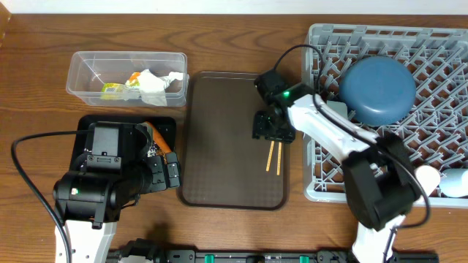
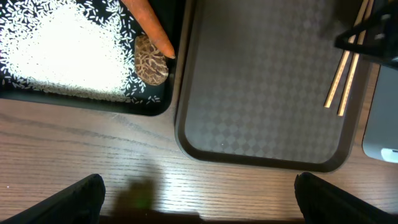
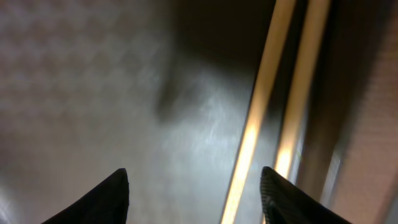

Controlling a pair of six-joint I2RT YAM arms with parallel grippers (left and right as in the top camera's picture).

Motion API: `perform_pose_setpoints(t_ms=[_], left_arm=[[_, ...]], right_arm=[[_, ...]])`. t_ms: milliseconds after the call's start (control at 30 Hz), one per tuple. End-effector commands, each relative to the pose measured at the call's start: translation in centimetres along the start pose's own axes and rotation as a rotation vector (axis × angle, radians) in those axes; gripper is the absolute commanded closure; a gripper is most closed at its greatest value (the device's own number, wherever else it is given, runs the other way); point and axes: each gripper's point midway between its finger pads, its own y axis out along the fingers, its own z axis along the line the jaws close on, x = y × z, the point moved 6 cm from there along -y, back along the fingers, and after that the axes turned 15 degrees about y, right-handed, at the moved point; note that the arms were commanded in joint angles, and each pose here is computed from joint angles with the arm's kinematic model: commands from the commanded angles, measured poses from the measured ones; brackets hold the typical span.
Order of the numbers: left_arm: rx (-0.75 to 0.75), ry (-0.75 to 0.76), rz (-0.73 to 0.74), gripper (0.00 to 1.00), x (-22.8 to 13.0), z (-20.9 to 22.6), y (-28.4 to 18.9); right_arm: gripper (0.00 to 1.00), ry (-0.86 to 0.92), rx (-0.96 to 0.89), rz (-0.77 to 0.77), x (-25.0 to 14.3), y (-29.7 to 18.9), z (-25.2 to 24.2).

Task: Sort waste into correct bins and load items into the dishwasher rack
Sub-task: 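Move the right gripper over the wooden chopsticks on the brown tray, then grasp one chopstick with the right gripper and carry it to the rack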

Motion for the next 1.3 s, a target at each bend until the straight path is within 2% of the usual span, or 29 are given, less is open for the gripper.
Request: perform_pose_setpoints(t_ms=[0,100,200,233,333,367,567,800,967,1100,1267], left_arm=[[-0.009,-0.011,0.002,0.02,0.0,-0.1,-0.1],[-0.009,-0.011,0.002,0.02,0.0,-0.1,-0.1],[-0.009,-0.011,0.002,0.02,0.0,-0.1,-0.1],[-0.009,-0.011,0.002,0.02,0.0,-0.1,-0.1],[-0.009,-0.011,0.002,0.02,0.0,-0.1,-0.1],[-0.009,-0.011,0.002,0.02,0.0,-0.1,-0.1],[-0.009,-0.011,0.002,0.02,0.0,-0.1,-0.1],[-0.009,-0.011,0.002,0.02,0.0,-0.1,-0.1],[-0.009,-0.011,0.002,0.02,0.0,-0.1,-0.1],[-0.009,-0.011,0.002,0.02,0.0,-0.1,-0.1],[-0.009,-0.011,0.002,0.02,0.0,-0.1,-0.1]], right_arm=[[0.41,0.021,-0.068,-0.024,0.4,2.1,-0.8],[0.41,0.024,-0.084,-0.018,0.6,3.3,-0.9],[0.47,0.026,-0.095,0.002,0.5,4.3,-1.1],[0.54,0.025,-0.093,0.007,0.4,4.4,-1.1],[0.84,0.009,-0.093,0.007,0.4,4.5,-1.0],[0.99,0.002,-0.092,0.006,0.4,4.4,-1.0],[0.99,-0.064,-0.044,-0.028,0.5,1.2,-0.1],[0.99,-0.209,0.071,-0.135,-0.3,-7.6,0.1],[0.99,-0.235,0.144,-0.245,-0.1,-14.1,-1.8],[0.99,-0.177,0.178,-0.341,1.0,-18.1,-4.6],[0.99,-0.140,0.148,-0.391,3.3,-19.6,-8.1]])
